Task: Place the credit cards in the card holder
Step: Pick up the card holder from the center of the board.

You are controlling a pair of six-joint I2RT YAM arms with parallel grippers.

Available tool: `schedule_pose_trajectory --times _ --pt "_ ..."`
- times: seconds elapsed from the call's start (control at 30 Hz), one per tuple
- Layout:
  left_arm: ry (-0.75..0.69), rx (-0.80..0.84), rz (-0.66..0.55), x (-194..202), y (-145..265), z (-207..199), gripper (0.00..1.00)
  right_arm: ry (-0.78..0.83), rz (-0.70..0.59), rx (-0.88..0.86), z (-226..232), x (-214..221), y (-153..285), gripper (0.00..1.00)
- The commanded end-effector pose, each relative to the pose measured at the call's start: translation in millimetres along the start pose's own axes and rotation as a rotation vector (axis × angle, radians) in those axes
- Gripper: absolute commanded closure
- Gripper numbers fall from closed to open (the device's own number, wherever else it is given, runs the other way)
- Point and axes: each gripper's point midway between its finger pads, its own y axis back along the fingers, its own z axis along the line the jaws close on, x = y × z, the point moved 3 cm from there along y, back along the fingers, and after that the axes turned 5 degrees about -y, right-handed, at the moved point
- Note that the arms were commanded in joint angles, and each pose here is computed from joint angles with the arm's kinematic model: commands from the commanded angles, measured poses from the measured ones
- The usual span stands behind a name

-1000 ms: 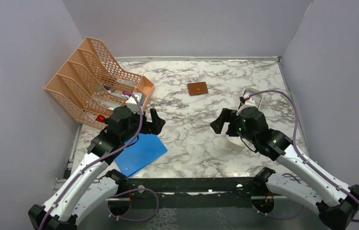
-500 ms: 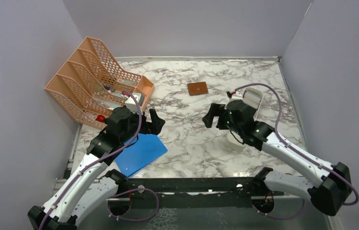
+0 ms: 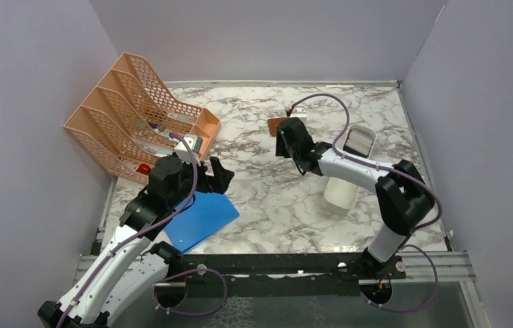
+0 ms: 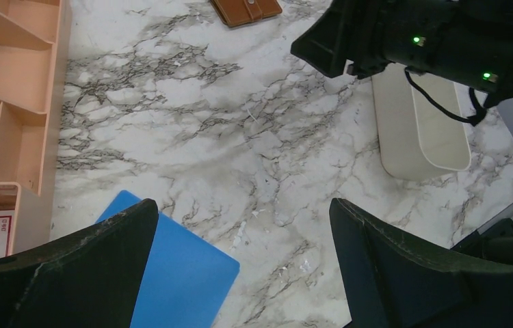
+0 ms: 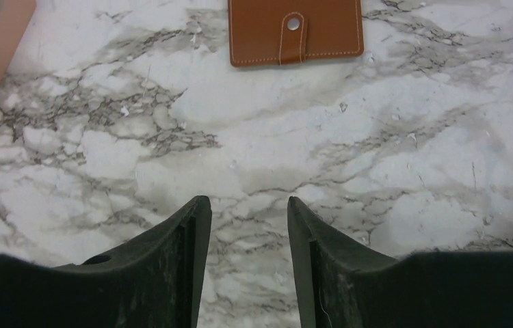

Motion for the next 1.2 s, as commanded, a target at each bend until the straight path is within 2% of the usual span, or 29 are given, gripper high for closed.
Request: schedule_pose_trajectory --times 0.0,0.23,0.73,0.83,1.1,1.17 --pt "-0.008 -0.007 -0.024 -2 2 2 0.01 0.021 -0.110 0.072 1 -32 -36 0.53" --pt "-0.010 -0.005 -0.023 -2 3 2 0.01 0.047 -0.066 0.141 -14 -34 -89 0.55" --pt "-0.019 -0.008 -0.009 0 1 3 0.01 0.090 0.076 0.086 -25 -8 -163 0.58" --pt "-0.020 -0.014 -0.008 0 0 4 0.01 0.118 0.109 0.080 -26 1 -167 0.63" --pt "-0.013 -0.073 0.023 6 -3 13 0.01 0.160 0.101 -0.061 -18 2 -136 0.98" --pt "-0.007 -0.079 0.033 7 -5 14 0.01 0.172 0.099 -0.111 -14 2 -125 0.99"
